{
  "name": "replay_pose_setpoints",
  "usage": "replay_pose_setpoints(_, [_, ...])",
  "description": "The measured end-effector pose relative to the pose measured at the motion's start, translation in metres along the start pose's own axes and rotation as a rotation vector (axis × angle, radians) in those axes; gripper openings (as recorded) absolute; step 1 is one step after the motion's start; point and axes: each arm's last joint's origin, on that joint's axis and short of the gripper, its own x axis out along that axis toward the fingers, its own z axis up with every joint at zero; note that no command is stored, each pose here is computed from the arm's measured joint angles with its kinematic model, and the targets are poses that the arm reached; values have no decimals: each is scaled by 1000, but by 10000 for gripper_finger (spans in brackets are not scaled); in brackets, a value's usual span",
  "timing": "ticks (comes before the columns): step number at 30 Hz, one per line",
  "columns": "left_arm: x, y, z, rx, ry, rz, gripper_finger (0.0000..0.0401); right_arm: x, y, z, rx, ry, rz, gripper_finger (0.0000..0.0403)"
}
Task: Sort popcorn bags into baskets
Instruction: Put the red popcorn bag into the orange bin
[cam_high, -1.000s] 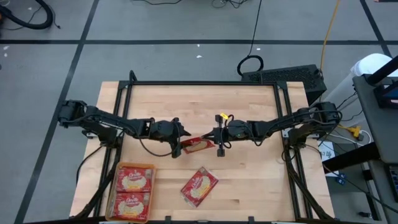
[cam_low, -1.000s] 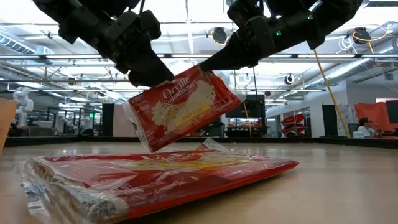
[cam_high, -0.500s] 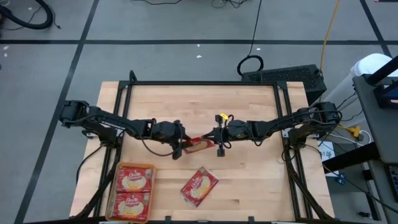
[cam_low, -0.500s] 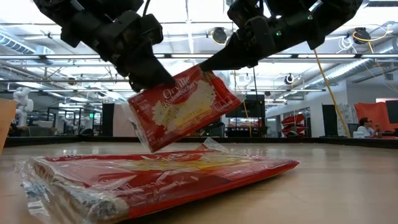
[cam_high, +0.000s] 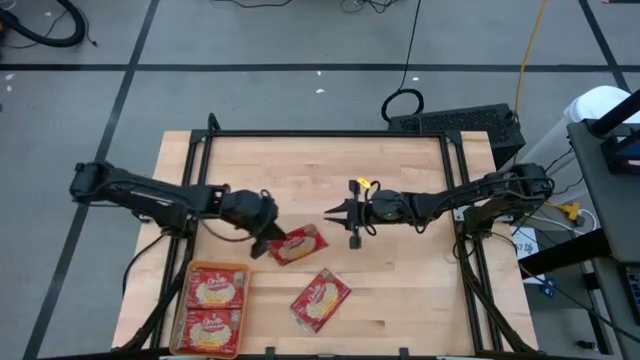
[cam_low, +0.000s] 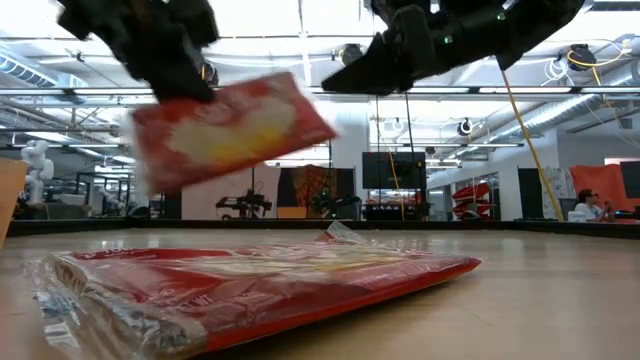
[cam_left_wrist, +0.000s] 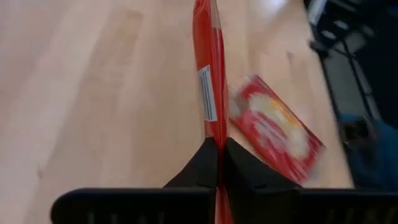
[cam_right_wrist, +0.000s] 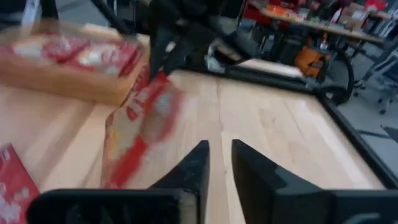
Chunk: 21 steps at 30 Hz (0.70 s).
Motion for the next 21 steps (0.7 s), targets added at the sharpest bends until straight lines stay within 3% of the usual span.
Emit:
replay_pose_setpoints(7, [-51,-36,-6,-54,41,-148,11,-2,-1,3,-11,-10,-2,109])
replay_pose_setpoints(13, [-99,-77,-5,-108,122,-337,8,-2,0,1,-37,9,5,127])
replay_pose_setpoints(21, [-103,-120,-44,-104,424,-372,8,-2,0,0,-38,18,8,126])
